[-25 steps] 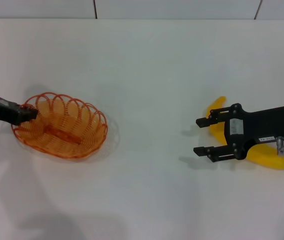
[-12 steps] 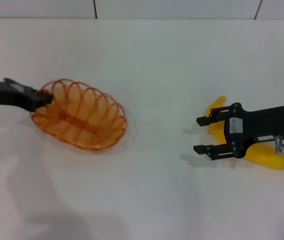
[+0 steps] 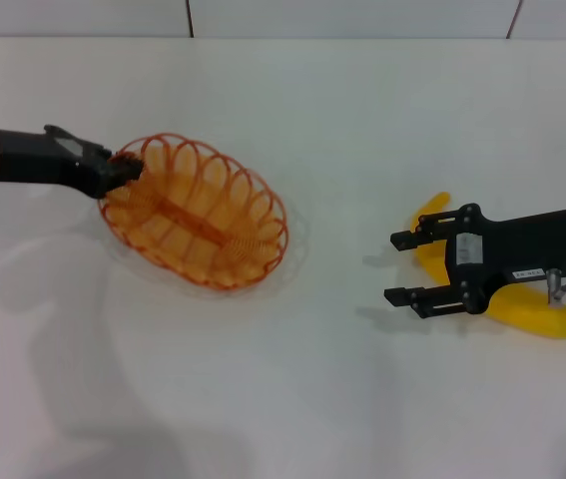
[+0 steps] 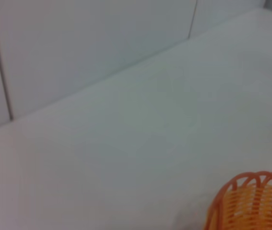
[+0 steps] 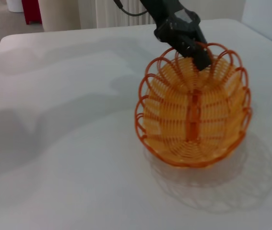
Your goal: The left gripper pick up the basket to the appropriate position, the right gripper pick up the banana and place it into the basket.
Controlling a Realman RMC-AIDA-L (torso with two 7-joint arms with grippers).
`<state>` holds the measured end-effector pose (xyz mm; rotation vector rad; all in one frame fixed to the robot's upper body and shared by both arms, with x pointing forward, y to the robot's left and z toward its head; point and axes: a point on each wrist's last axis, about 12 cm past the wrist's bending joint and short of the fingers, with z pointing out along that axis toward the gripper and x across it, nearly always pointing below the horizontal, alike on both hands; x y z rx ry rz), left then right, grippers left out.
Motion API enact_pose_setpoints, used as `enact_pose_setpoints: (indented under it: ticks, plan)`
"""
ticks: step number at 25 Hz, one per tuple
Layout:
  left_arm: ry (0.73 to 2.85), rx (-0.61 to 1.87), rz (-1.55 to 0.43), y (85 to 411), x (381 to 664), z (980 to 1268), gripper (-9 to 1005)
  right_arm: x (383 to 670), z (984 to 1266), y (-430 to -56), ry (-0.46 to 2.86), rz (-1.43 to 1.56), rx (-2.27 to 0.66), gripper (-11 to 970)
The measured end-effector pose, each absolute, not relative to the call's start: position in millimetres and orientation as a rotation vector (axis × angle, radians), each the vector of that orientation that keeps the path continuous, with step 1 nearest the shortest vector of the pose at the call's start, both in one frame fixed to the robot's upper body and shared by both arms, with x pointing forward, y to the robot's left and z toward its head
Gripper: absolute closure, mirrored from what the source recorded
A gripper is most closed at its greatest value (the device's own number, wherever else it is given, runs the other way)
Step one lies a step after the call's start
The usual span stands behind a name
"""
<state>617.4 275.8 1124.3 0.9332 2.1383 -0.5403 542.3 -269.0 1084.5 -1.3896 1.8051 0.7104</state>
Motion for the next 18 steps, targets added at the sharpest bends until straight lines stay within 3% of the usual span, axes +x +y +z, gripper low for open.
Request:
enact_pose_setpoints:
  ticks: [18]
  plan:
    - [2.038,0.791,-0.593,262,626,1109,915,543,1086,-263,1.809,0.740,-1.404,257]
